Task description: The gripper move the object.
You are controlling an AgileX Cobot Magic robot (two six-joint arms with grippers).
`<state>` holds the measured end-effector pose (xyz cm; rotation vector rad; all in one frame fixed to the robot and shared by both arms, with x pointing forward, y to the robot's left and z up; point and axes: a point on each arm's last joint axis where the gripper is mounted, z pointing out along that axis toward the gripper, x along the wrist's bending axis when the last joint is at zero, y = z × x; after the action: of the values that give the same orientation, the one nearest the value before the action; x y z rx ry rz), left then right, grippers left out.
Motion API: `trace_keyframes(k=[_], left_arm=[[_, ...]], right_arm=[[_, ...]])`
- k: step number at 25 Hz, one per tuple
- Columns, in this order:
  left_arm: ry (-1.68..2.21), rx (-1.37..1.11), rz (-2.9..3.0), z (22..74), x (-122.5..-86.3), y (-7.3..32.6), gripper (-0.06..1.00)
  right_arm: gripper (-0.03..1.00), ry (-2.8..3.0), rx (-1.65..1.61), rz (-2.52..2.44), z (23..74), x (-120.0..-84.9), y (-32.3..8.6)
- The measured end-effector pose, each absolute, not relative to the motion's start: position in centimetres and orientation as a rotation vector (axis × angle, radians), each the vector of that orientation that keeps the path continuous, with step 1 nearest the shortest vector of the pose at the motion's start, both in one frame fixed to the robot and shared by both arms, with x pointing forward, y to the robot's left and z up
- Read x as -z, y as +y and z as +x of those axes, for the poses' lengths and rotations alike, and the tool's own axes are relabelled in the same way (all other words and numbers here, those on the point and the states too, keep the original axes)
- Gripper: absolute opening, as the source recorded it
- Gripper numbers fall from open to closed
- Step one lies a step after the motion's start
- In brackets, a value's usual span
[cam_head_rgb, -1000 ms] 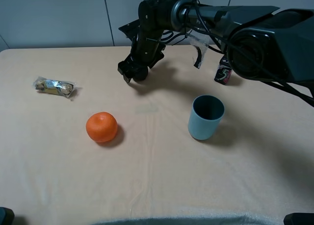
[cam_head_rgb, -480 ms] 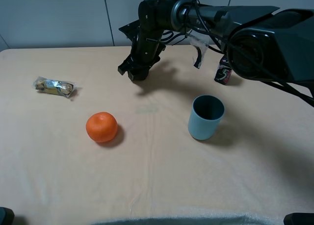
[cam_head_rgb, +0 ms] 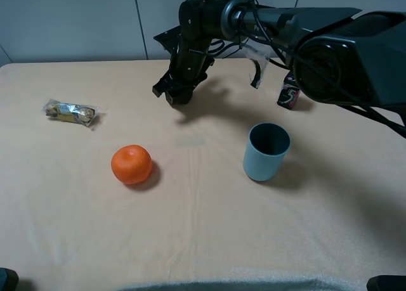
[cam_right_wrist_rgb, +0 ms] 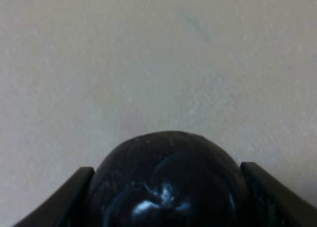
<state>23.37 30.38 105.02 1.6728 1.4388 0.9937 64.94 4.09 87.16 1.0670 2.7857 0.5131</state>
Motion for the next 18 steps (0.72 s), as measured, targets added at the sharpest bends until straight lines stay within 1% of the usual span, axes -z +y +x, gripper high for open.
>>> trace_keyframes(k=[4,18], left_arm=[[1.439,-0.994,1.673,23.4,-105.0,30.4,0.77],[1.439,-0.994,1.673,23.4,-105.0,30.4,0.77]], right_arm=[[0.44,2.787,-0.506,1.061,64.9,-87.9,4.0],[0.44,2.783,-0.516,1.043,64.5,-92.9,3.7]])
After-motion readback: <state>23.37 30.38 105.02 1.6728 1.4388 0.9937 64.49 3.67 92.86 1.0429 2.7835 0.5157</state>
